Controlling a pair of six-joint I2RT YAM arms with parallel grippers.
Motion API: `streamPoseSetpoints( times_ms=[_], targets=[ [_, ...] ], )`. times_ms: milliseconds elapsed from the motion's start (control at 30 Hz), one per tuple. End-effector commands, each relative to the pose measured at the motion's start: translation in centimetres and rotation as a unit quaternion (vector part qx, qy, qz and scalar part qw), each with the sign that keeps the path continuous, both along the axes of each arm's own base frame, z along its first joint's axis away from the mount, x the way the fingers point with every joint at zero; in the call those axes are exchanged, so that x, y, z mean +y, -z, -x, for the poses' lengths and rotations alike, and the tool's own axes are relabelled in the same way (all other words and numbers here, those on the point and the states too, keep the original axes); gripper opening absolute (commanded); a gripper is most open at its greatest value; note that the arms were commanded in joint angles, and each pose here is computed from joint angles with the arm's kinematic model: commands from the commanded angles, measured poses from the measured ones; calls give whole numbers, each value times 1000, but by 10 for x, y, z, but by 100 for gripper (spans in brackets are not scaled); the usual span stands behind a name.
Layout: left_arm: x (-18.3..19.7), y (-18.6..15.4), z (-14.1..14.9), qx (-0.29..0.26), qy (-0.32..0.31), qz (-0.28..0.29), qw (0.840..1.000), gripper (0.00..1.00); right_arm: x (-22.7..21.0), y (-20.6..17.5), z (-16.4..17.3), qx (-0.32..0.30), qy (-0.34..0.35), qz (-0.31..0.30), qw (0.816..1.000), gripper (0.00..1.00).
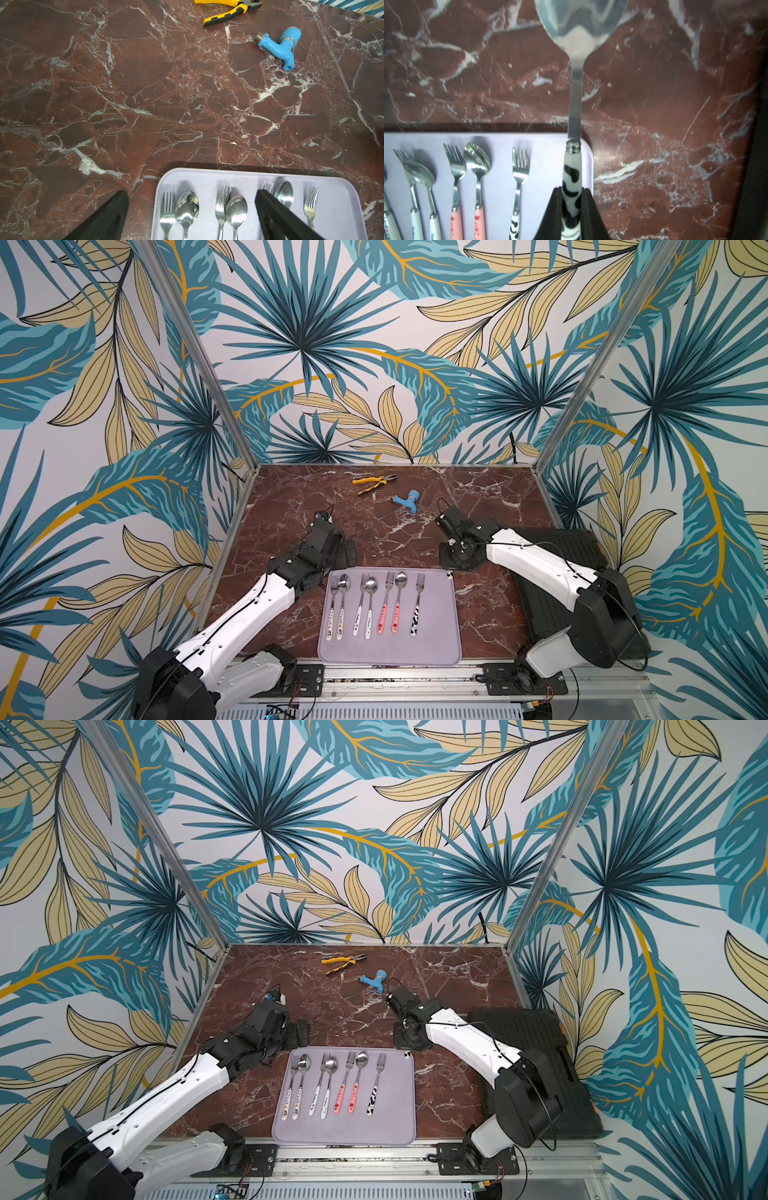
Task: Set the spoon and fork side by side
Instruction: Place the spoon on the tray.
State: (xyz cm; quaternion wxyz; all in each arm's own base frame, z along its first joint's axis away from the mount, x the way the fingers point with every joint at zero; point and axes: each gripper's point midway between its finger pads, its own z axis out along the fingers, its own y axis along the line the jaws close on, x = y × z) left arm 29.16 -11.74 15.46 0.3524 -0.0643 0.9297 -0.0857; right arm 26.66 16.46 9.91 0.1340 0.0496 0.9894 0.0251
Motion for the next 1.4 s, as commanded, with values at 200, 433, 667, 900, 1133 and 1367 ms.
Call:
streamPoseSetpoints(
  times_ms=[200,433,667,900,1133,1367],
  targets=[
    [-13,12,-4,10,31,26,999,100,38,35,70,23,30,-6,999,0],
    [-14,8,-3,6,36,32,999,100,54,71,96,51,23,-2,998,0],
    [-13,6,-1,4,38,31,999,100,59,90,98,68,14,7,998,0],
    [-13,6,-1,5,37,31,999,100,60,95,100,79,9,9,997,0],
    [-13,6,-1,5,38,30,999,100,56,93,108,86,10,5,996,0],
    [-13,7,-2,6,38,30,999,100,64,88,108,101,-51,14,994,0]
  ],
)
